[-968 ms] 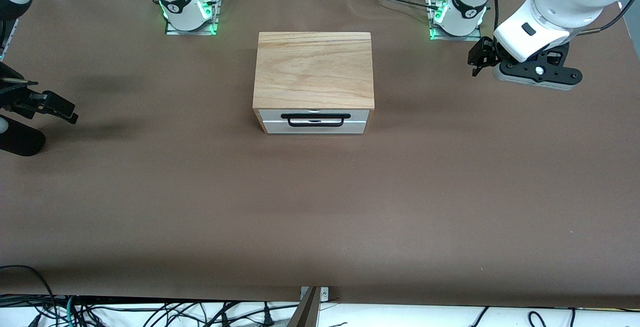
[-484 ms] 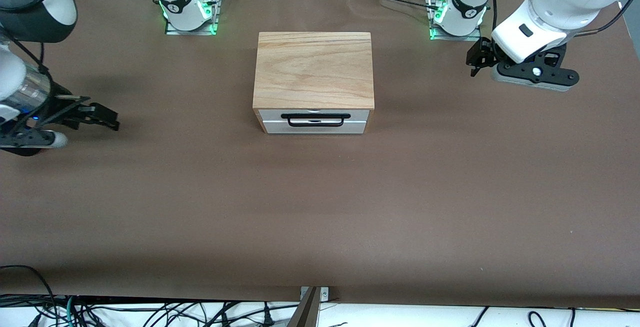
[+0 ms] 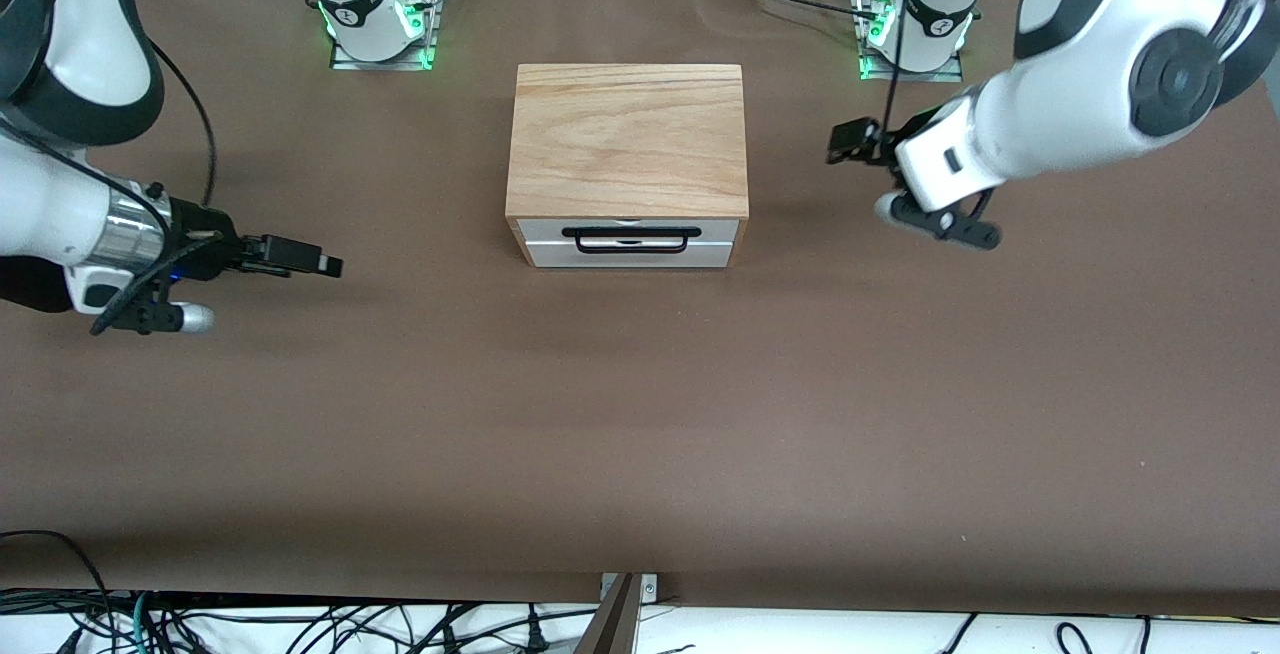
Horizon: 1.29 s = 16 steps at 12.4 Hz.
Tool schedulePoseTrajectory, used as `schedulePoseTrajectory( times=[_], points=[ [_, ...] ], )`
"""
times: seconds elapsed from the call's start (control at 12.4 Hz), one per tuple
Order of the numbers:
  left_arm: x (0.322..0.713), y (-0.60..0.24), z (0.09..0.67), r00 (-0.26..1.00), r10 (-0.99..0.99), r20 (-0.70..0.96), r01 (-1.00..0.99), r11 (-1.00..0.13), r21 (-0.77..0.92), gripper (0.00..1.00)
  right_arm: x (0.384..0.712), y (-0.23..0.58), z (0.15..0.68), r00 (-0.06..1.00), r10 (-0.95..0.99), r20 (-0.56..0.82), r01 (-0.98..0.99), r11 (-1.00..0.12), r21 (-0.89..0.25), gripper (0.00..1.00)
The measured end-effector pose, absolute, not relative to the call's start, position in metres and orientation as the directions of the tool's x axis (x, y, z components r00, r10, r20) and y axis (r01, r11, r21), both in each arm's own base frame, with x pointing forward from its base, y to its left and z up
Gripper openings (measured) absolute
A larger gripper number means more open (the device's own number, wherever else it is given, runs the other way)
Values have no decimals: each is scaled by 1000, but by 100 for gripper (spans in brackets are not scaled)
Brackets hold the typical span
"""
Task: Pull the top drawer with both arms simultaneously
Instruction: 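Reach both grippers to the black drawer handle from either end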
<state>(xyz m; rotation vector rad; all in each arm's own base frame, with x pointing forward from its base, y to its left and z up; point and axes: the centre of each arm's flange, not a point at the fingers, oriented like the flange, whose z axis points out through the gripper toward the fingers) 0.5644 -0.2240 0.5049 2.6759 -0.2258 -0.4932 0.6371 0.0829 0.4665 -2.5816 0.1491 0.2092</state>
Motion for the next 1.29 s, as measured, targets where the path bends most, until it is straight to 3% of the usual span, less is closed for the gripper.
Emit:
schedulePoseTrajectory(
  times=[0.24, 0.56, 1.05, 1.29],
  points=[
    [596, -257, 441, 884, -264, -385, 62, -751, 657, 100, 650, 100, 412, 982, 25, -190, -117, -705, -700, 100],
    [628, -282, 372, 913, -304, -272, 106, -467, 878, 100, 646, 114, 313, 986, 112, -124, -56, -479, -876, 100],
    [610, -303, 243, 944, -327, -45, 11, -104, 995, 100, 611, 190, 237, 989, 148, -25, 13, -251, -968, 100],
    [586, -302, 199, 953, -304, -18, 3, -48, 999, 100, 598, 222, 223, 984, 180, -13, 28, -225, -974, 100]
  ],
)
